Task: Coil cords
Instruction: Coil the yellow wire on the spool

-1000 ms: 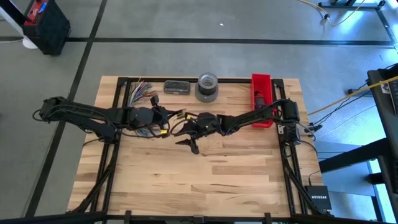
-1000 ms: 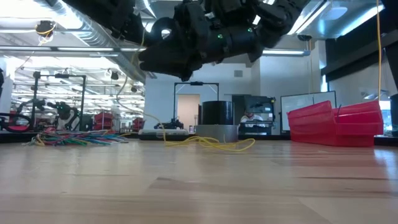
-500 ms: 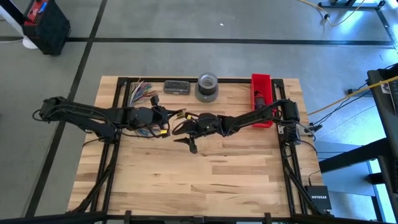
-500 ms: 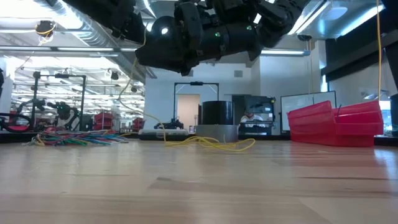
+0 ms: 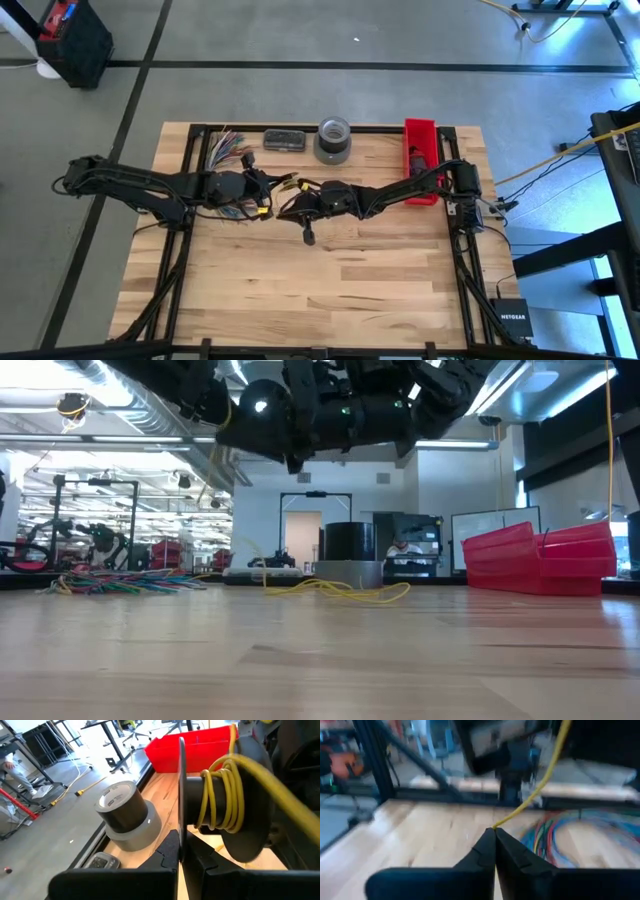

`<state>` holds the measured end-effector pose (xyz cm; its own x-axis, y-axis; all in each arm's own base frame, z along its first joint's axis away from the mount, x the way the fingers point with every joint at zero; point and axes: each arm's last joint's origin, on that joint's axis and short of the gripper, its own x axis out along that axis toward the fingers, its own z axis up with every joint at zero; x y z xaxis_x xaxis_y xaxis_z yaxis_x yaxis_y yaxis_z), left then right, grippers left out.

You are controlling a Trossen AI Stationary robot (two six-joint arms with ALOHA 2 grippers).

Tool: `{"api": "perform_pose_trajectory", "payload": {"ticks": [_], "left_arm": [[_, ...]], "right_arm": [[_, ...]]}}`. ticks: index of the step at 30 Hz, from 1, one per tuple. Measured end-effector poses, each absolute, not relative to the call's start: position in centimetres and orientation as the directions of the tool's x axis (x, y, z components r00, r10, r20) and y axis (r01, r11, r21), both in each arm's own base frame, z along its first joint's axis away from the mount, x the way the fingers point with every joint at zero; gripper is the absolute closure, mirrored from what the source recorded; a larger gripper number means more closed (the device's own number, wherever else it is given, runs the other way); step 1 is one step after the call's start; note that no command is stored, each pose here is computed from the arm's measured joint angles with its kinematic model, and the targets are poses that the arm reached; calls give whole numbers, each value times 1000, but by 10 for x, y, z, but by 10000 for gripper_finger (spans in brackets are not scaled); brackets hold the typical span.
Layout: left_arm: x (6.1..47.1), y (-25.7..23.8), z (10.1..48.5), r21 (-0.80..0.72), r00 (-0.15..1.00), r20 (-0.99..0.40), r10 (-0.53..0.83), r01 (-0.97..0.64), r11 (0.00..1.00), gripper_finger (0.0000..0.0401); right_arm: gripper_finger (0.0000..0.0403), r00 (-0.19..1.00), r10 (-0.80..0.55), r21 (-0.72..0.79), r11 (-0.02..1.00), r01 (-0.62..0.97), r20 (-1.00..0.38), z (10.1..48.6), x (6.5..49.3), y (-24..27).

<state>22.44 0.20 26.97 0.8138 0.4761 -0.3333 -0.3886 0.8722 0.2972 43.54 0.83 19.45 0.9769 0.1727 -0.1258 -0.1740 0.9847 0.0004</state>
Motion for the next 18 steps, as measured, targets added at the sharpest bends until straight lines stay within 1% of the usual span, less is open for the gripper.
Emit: {"api": "perform_pose_trajectory", "payload": {"ticks": [3,6,8,10,12,14,18], "left_arm": [[224,2,270,296,816,-331,474,-387,873,401],[225,2,270,295,818,-330,471,-385,875,401],[225,2,270,296,818,-334,469,-381,876,401],[225,2,270,302,817,-334,470,-379,875,401],[224,1,269,307,815,-340,470,-376,874,401],[224,0,269,304,819,-340,462,-370,878,401],[221,-6,273,295,838,-322,441,-354,888,401]], "right_arm": [[385,978,193,10,981,-193,-77,193,438,13],[397,976,196,12,981,-195,-95,187,439,14],[397,975,189,6,982,-189,-116,185,439,13],[398,975,168,-32,984,-174,-146,183,438,10],[399,974,125,-80,987,-143,-190,181,437,8],[399,975,52,-133,988,-83,-218,179,437,7],[400,966,-53,-213,977,-3,-254,175,436,4]]}}
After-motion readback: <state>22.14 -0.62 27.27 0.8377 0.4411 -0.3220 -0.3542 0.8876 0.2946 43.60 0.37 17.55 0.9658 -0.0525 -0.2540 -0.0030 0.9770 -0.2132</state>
